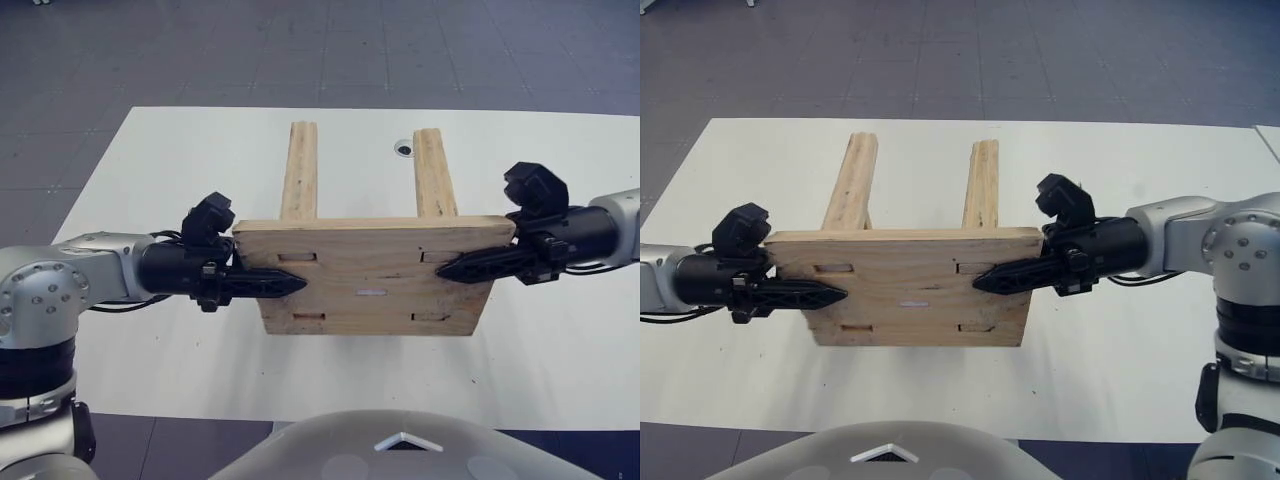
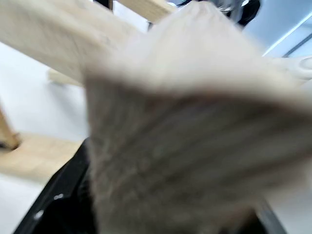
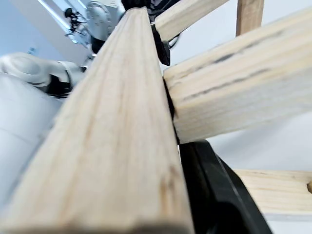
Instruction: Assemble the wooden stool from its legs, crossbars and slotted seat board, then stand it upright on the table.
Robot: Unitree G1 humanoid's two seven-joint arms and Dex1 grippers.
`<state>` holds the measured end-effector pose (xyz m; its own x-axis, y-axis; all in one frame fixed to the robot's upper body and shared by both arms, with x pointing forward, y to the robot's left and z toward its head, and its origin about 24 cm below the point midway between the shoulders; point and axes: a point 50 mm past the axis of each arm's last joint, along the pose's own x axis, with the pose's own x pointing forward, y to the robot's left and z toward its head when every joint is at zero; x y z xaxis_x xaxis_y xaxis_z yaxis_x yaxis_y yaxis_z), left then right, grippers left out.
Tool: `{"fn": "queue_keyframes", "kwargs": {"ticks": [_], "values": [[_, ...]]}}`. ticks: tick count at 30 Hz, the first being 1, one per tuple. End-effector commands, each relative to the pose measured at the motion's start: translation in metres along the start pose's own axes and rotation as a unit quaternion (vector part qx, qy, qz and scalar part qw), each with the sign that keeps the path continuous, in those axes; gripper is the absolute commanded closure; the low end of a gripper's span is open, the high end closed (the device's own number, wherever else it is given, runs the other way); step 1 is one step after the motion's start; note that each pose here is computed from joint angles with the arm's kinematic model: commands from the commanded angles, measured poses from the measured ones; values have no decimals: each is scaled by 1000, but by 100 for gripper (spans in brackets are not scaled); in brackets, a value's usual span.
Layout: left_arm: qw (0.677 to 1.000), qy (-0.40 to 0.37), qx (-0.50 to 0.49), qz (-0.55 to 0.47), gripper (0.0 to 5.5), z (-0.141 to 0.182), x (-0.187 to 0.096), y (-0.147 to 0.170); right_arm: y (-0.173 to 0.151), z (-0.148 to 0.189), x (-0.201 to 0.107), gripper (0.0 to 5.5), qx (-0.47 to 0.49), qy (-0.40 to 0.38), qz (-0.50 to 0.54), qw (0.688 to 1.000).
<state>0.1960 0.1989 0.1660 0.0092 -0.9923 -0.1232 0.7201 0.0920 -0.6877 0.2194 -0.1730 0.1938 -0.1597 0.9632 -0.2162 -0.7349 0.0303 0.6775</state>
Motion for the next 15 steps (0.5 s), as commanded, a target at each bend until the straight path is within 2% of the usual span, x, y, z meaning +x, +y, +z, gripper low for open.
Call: {"fn": "queue_keyframes", "kwargs": {"ticks": [1,5,9,15], "values": [[997,0,-66,-32,321,11,-6,-1,-3,0,-1,374,76,-1,41,996],[990,8,-128,-66,321,19,-10,-3,-13,16,-16,374,156,-48,78,984],[984,9,-171,-57,321,22,-17,0,-22,24,-23,374,224,-63,79,969],[984,-84,-158,2,321,46,-14,27,-37,23,-21,374,328,-61,80,939]]}}
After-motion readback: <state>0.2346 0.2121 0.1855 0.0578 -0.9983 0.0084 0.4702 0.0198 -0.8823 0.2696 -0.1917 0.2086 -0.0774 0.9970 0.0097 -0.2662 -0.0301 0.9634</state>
